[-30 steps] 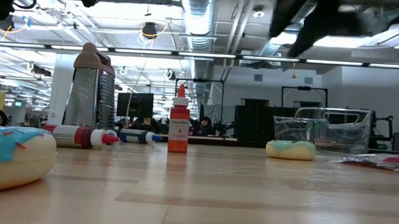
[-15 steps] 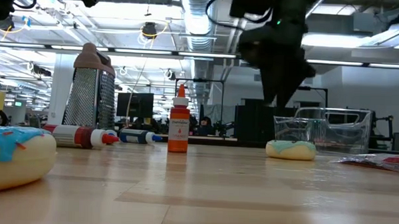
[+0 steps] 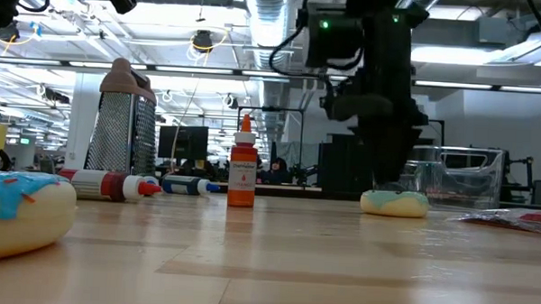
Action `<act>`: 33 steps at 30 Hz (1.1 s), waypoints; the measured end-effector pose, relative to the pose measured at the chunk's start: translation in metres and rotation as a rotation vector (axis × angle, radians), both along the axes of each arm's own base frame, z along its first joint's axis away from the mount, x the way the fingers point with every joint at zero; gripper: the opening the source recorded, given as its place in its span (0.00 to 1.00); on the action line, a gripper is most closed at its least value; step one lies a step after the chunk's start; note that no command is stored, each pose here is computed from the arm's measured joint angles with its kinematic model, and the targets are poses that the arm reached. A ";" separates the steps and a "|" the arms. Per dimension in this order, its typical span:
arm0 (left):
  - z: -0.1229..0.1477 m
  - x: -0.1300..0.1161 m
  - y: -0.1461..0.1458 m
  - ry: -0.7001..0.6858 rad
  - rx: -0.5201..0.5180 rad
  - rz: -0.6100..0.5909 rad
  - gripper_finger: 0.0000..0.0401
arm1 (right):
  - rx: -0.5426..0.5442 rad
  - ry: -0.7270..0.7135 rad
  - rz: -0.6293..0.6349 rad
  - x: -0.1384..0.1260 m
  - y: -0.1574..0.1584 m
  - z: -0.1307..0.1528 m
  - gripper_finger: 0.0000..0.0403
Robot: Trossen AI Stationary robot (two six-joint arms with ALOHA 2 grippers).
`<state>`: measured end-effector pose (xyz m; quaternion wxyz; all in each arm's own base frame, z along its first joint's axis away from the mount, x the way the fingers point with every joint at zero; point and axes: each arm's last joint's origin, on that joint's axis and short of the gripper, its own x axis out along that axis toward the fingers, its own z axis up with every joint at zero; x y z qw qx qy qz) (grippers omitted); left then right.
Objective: Pick & Place Food Item
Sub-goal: Put the green donut into the black bin
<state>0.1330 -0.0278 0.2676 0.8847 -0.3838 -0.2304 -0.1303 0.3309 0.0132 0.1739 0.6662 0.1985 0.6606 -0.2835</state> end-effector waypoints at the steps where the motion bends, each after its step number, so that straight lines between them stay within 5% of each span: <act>1: 0.000 0.000 0.000 0.000 -0.003 0.002 0.44 | 0.000 0.002 -0.003 -0.001 -0.001 -0.002 0.48; 23: 0.000 0.000 0.000 0.001 -0.013 -0.001 0.44 | 0.038 -0.056 -0.043 -0.004 -0.003 -0.022 0.54; 33: 0.000 0.000 0.000 0.002 -0.025 -0.009 0.44 | 0.042 -0.086 -0.050 -0.001 -0.003 -0.022 0.44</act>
